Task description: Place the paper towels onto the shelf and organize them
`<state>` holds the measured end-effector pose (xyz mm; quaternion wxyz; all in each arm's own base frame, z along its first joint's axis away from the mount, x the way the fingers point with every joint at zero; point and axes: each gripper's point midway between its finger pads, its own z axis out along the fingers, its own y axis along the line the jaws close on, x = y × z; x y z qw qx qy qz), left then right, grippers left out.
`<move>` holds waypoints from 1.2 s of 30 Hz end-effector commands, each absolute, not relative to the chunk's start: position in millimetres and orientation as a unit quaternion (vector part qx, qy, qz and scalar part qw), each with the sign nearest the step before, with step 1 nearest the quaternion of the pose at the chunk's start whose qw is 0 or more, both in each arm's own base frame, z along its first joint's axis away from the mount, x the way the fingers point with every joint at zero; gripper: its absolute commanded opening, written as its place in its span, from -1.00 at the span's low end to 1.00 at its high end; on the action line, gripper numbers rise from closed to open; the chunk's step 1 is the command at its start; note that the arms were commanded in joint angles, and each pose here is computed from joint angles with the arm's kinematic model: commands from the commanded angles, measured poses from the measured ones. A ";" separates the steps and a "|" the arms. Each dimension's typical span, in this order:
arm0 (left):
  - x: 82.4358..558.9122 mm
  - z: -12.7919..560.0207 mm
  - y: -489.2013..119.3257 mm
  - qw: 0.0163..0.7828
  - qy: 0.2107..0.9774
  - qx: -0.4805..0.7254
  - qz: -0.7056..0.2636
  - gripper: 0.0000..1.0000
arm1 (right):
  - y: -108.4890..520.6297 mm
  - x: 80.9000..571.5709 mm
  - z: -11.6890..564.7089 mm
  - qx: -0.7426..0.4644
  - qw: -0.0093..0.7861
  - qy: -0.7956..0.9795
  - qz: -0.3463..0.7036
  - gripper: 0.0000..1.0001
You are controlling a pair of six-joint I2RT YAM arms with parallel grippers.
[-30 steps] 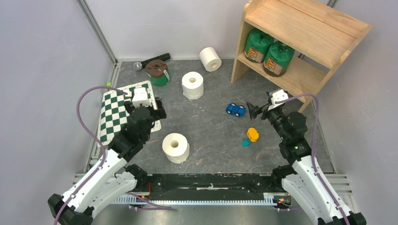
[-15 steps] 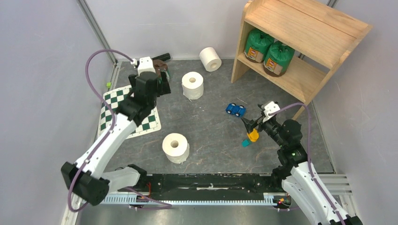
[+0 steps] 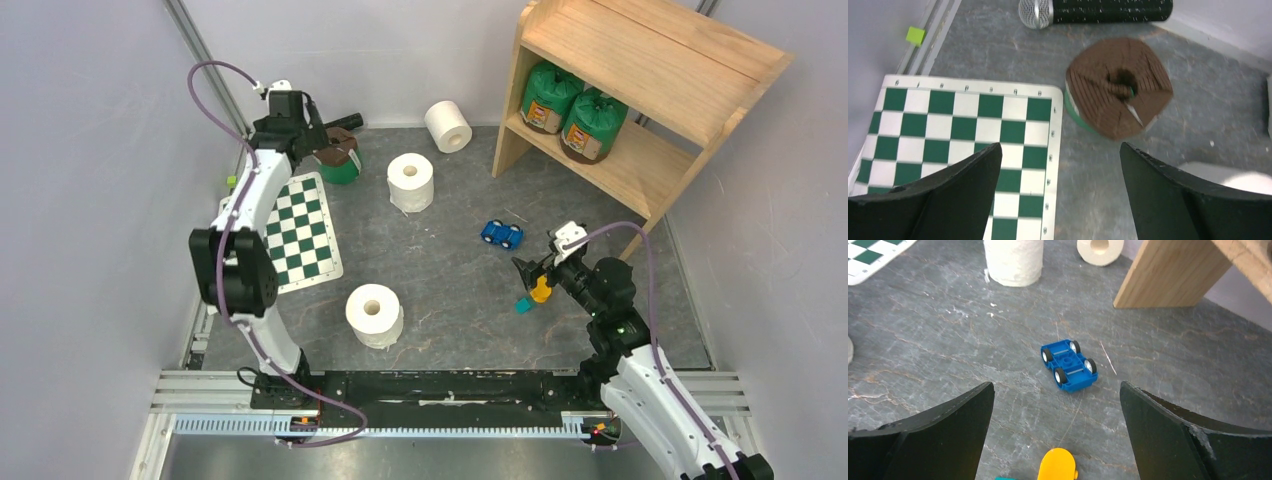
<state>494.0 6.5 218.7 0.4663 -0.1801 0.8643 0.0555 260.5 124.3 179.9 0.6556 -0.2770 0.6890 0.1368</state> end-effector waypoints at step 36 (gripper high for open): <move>609.1 137.4 -2.4 0.408 0.892 -0.175 -0.088 0.16 | 98.7 285.0 204.4 -0.206 0.663 0.716 0.075 0.99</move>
